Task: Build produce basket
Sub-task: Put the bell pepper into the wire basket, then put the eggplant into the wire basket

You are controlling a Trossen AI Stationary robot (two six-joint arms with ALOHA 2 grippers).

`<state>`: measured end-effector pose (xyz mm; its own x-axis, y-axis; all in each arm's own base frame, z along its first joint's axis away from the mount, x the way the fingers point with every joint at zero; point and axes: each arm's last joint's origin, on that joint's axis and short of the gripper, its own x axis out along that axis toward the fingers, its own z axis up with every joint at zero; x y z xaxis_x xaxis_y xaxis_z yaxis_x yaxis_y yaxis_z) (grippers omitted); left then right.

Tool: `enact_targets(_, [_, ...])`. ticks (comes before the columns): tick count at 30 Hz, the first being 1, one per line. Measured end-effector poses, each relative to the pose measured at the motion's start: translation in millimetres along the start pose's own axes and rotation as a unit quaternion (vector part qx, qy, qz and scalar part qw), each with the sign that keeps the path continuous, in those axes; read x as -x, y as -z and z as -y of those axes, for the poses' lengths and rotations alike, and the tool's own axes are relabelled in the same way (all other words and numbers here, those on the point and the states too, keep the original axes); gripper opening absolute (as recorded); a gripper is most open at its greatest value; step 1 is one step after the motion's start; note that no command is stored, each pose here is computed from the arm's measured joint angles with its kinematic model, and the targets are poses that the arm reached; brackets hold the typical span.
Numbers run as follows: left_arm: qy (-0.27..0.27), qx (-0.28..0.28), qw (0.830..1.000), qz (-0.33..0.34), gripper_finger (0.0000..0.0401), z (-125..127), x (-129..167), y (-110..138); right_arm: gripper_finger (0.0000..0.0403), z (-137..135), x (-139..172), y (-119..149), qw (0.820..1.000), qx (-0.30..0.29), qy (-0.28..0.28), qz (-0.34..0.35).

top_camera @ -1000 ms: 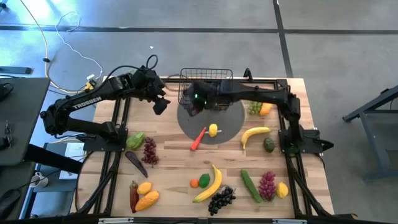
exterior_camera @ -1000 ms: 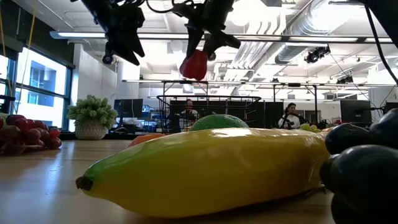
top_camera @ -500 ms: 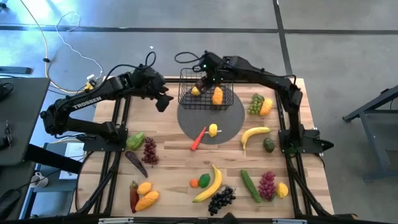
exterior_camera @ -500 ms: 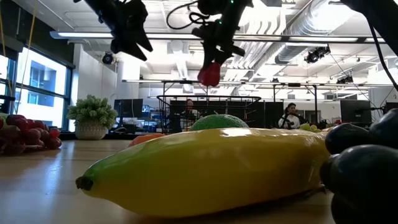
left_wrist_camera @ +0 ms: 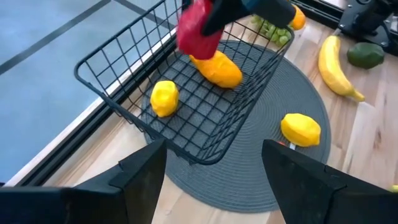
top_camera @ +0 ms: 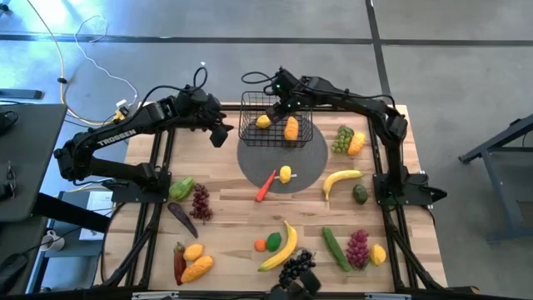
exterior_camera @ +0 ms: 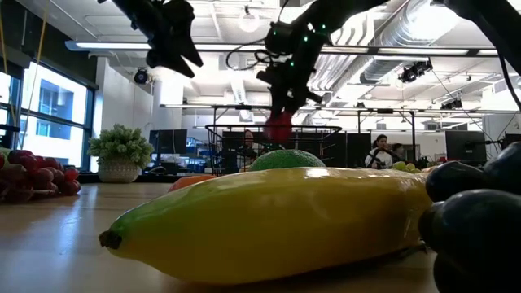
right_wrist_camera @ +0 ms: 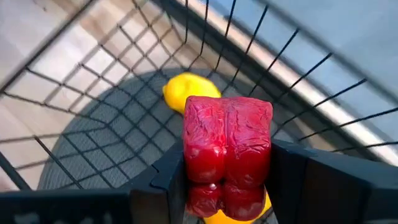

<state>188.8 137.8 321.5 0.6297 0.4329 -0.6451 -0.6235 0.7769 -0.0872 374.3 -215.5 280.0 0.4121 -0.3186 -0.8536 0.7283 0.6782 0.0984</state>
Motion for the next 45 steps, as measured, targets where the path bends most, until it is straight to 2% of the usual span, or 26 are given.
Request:
enact_targets(8, [-0.005,0.012,1.0,0.0,0.0255,0,0,0,0.0139,2,-29,14,1.0,-0.007,-0.018,0.015])
enact_targets(21, [-0.005,0.024,1.0,-0.001,0.0255,0,0,0,0.0141,18,-55,34,0.999,-0.049,-0.012,-0.012])
enact_targets(38, [0.004,0.031,0.999,-0.01,0.0255,0,0,2,0.0238,20,-56,33,0.999,-0.039,-0.013,-0.003])
enact_targets(45, [0.033,0.041,0.998,-0.042,0.0262,2,0,7,0.0247,20,-53,31,0.999,-0.037,-0.011,-0.006])
